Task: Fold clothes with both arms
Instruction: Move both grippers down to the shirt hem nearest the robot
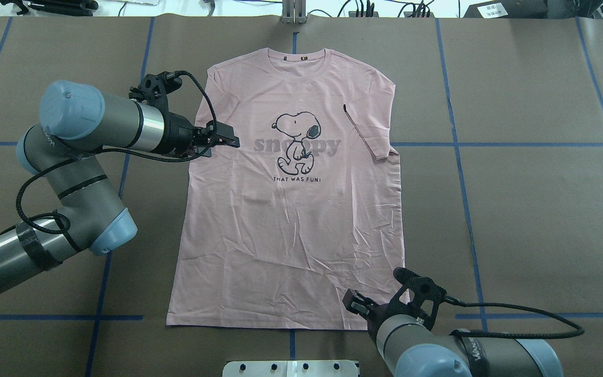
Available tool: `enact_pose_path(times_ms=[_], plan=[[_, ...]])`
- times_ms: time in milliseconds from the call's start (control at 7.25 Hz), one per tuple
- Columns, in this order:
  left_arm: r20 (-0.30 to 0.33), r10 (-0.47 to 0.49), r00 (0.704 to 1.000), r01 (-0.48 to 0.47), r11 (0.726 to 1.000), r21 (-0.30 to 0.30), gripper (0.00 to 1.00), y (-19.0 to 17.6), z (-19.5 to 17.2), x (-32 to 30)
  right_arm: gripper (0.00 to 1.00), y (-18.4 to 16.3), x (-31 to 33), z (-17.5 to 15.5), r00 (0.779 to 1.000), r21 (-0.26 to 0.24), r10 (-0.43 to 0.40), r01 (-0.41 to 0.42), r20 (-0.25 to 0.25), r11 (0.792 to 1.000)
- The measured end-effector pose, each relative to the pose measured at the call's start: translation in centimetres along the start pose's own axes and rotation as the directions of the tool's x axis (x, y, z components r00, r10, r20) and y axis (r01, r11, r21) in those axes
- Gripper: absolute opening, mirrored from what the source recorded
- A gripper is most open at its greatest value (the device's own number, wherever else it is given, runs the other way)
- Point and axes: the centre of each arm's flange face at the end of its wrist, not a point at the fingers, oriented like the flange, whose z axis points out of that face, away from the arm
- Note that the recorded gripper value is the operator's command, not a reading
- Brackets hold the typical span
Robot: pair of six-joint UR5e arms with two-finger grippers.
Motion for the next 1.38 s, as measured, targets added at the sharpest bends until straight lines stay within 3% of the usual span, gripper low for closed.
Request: enact_pose_path(times_ms=[276,690,828,966,1103,1379], plan=[[0.001,-0.002,1.0,0.002,1.0,0.001,0.83,0.1,0.1,0.0,0.8,0.6,2.8,0.8,0.998,0.024,0.0,0.002,-0.064,1.0],[-0.004,-0.005,1.0,0.005,1.0,0.002,0.84,0.1,0.2,0.4,0.8,0.6,4.7,1.4,0.994,0.044,0.007,-0.002,-0.111,0.999],[-0.005,-0.006,1.0,0.006,1.0,0.002,0.84,0.1,0.2,0.5,0.63,0.8,5.0,1.4,0.993,0.045,0.004,0.001,-0.121,0.999],[-0.004,-0.007,1.0,0.007,1.0,0.002,0.84,0.1,0.2,0.4,0.22,1.0,5.2,1.5,0.992,0.045,0.006,0.0,-0.128,0.999],[-0.002,-0.008,1.0,0.008,1.0,0.0,0.84,0.2,0.3,0.4,0.0,1.1,5.3,1.5,0.991,0.046,0.021,-0.015,-0.13,0.999],[0.005,-0.009,1.0,0.009,1.0,-0.004,0.84,0.5,0.5,0.0,0.0,1.0,5.4,1.5,0.99,0.053,0.05,-0.043,-0.13,0.998]])
